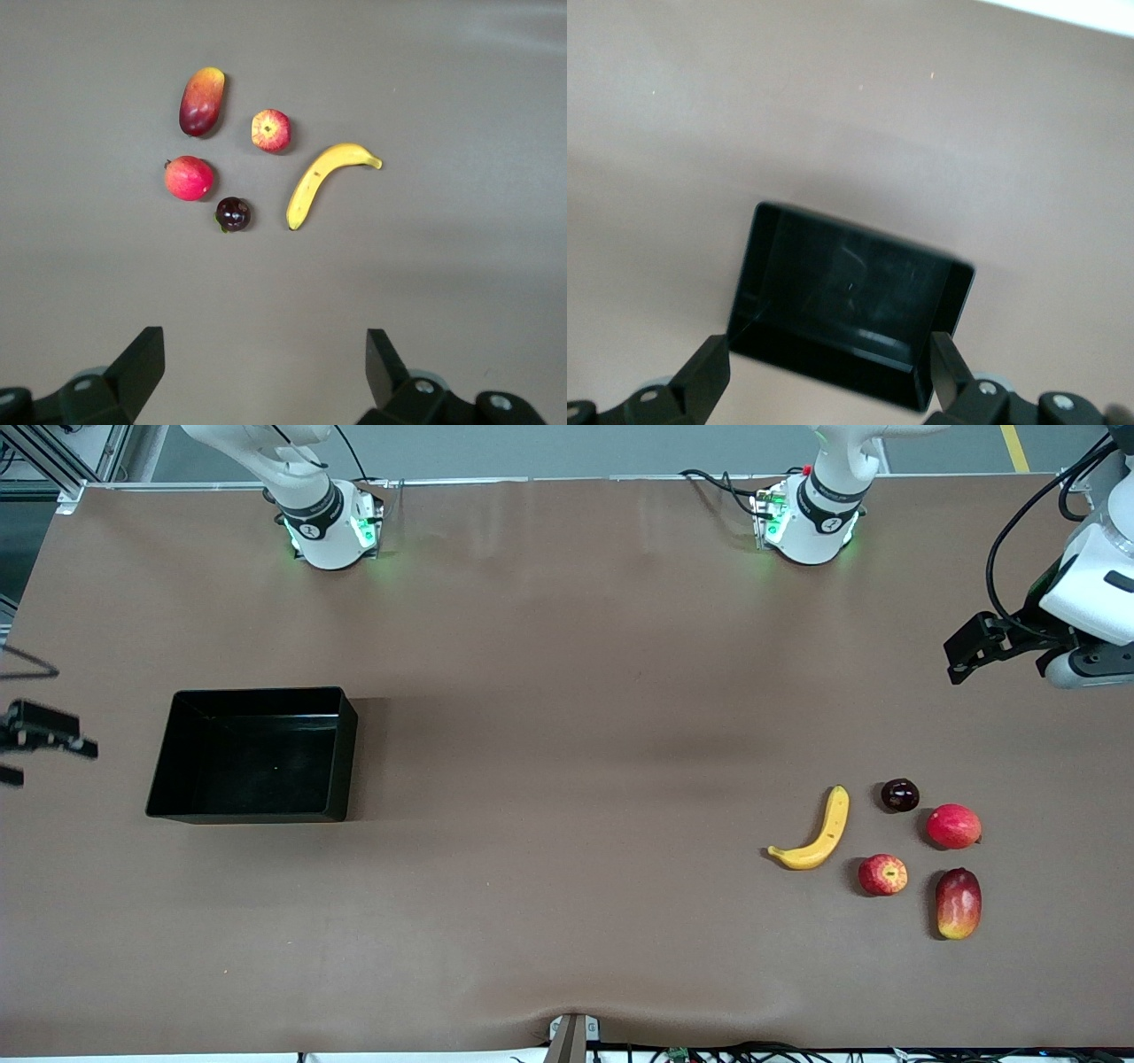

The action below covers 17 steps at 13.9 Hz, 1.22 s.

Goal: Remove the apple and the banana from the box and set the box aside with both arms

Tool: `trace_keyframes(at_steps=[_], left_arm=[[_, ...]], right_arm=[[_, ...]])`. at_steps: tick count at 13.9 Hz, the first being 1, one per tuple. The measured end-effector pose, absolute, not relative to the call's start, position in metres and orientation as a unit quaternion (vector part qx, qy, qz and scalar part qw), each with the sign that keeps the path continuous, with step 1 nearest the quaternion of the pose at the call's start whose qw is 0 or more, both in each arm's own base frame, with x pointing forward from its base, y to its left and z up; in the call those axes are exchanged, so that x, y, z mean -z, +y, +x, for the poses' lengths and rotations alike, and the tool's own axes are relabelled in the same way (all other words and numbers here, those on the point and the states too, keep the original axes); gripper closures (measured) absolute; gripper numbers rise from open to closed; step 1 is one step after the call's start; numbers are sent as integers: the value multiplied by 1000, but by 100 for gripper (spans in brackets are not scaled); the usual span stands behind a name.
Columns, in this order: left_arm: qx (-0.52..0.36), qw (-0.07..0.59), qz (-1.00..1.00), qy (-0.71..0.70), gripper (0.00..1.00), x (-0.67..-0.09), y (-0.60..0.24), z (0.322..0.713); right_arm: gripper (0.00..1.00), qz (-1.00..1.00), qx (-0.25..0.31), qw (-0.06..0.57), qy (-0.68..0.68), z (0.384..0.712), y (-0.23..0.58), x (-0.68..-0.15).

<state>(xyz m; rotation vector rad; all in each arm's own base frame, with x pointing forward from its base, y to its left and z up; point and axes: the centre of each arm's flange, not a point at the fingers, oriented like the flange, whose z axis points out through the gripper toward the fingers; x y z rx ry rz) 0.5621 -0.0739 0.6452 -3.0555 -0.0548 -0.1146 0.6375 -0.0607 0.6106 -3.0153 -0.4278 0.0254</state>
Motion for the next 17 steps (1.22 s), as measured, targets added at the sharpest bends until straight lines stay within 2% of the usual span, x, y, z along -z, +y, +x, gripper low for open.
trace_keyframes(at_steps=[9, 12, 17], left_arm=[[21, 14, -1000, -10, 0, -639, -88, 544], [21, 14, -1000, -10, 0, -639, -87, 542], [15, 16, -1000, 11, 0, -634, -87, 542]], right_arm=[[0, -995, -50, 49, -65, 547, -57, -640], [0, -996, -47, 18, -74, 536, -38, -634], [0, -998, -31, 13, -58, 526, -53, -630]])
